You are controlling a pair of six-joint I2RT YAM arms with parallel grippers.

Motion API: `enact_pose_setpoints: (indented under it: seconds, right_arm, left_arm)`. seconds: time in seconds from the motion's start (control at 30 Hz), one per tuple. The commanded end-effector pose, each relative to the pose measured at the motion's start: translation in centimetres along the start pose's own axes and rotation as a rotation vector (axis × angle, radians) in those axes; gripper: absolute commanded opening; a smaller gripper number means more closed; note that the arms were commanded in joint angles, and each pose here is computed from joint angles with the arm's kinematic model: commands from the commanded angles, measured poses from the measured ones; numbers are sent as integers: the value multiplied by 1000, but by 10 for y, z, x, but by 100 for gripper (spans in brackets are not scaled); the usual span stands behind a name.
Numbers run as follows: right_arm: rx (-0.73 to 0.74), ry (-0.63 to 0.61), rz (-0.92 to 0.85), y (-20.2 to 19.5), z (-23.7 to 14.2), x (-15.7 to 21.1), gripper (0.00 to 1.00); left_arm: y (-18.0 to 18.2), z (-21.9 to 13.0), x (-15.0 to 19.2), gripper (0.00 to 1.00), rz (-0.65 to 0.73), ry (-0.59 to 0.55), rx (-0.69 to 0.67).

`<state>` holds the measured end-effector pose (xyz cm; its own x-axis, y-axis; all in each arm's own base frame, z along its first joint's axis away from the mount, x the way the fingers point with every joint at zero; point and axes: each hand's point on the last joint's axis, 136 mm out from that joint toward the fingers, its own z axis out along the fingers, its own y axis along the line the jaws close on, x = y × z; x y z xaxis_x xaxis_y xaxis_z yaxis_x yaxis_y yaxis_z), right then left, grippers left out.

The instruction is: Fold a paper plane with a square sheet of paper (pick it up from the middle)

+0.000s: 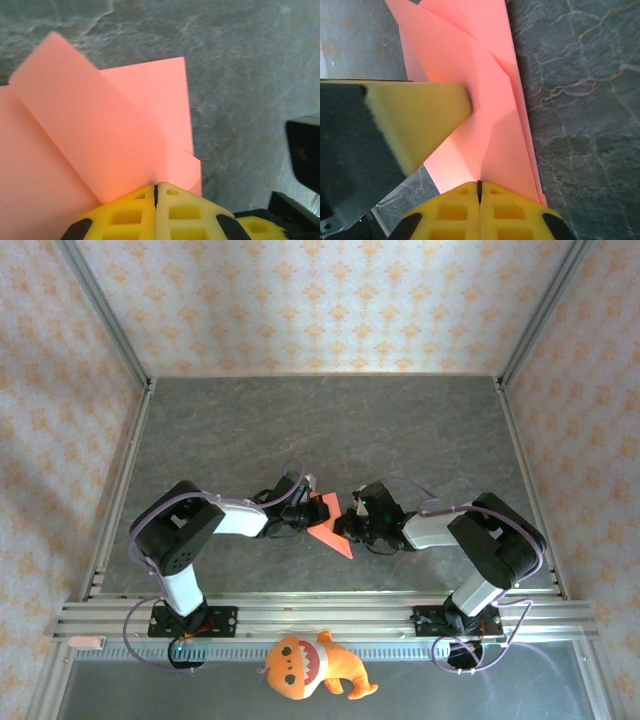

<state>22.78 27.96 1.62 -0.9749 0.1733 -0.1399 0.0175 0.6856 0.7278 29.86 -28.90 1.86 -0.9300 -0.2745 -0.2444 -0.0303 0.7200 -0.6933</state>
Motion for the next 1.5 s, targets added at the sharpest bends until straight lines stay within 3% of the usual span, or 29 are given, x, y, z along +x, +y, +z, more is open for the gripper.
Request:
enact_pose_setpoints:
  seconds: [0.0,0.5,0.97,1.47]
  right_arm:
    - [271,116,70,-77,-2,40,0]
    - [300,155,46,-91,-4,52,0]
    - [301,186,23,-92,-6,58,0]
    - [293,199,1,-90,-4,58,0]
  left_arm:
    - [33,6,-3,0,9,2,-137]
    - [74,-11,-57,0,-51,-79,-213]
    - [104,-19,-80,0,-123,-110,-304]
    - [87,-32,-114,0,-115,-163,-293]
